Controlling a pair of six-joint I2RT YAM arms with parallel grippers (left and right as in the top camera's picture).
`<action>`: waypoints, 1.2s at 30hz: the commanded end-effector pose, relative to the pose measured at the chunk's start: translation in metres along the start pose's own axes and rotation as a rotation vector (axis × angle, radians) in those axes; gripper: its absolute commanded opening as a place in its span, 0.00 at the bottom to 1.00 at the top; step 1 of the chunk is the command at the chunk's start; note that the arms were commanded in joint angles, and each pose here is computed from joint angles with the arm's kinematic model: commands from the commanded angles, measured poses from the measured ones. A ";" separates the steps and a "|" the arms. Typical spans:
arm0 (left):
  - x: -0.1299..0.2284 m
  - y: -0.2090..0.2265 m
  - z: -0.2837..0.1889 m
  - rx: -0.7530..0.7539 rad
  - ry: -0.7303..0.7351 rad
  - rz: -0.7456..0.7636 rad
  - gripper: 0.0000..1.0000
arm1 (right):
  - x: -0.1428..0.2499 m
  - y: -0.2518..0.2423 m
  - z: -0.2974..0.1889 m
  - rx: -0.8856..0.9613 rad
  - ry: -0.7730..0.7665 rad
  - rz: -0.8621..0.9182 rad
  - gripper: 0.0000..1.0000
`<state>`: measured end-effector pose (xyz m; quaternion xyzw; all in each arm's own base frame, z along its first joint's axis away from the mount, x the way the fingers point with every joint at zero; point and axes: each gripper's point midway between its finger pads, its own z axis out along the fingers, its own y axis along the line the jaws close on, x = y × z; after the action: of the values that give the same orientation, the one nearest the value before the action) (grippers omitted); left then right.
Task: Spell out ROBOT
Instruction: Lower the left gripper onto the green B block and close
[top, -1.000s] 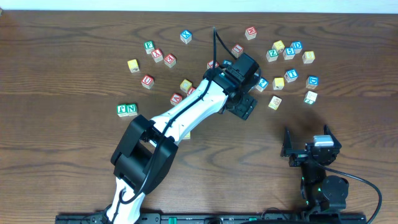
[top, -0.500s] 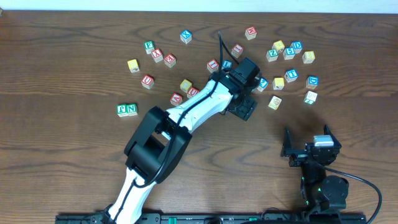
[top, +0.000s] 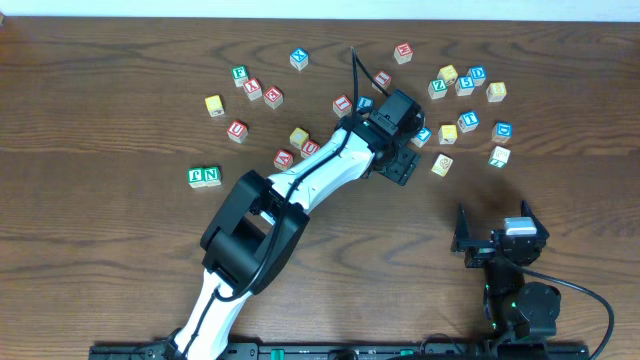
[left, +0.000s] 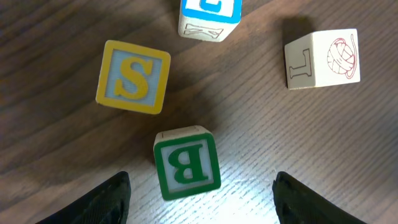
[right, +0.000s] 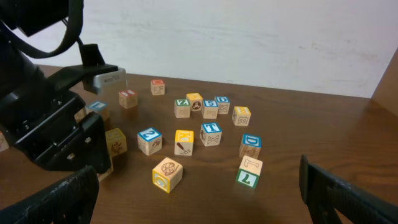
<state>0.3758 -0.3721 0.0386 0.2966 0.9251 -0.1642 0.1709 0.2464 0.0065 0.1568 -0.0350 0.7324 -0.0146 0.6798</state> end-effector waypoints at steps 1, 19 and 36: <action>0.001 0.000 0.011 0.005 0.009 -0.008 0.72 | 0.001 -0.003 0.000 0.015 0.002 0.010 0.99; 0.002 0.007 0.026 -0.024 0.003 0.000 0.69 | 0.001 -0.003 0.000 0.015 0.002 0.009 0.99; 0.001 0.015 0.029 -0.066 -0.006 0.001 0.61 | 0.001 -0.003 0.000 0.015 0.002 0.009 0.99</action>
<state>0.3856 -0.3715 0.0100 0.2930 0.9288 -0.1435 0.1757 0.2464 0.0065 0.1568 -0.0350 0.7324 -0.0146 0.6798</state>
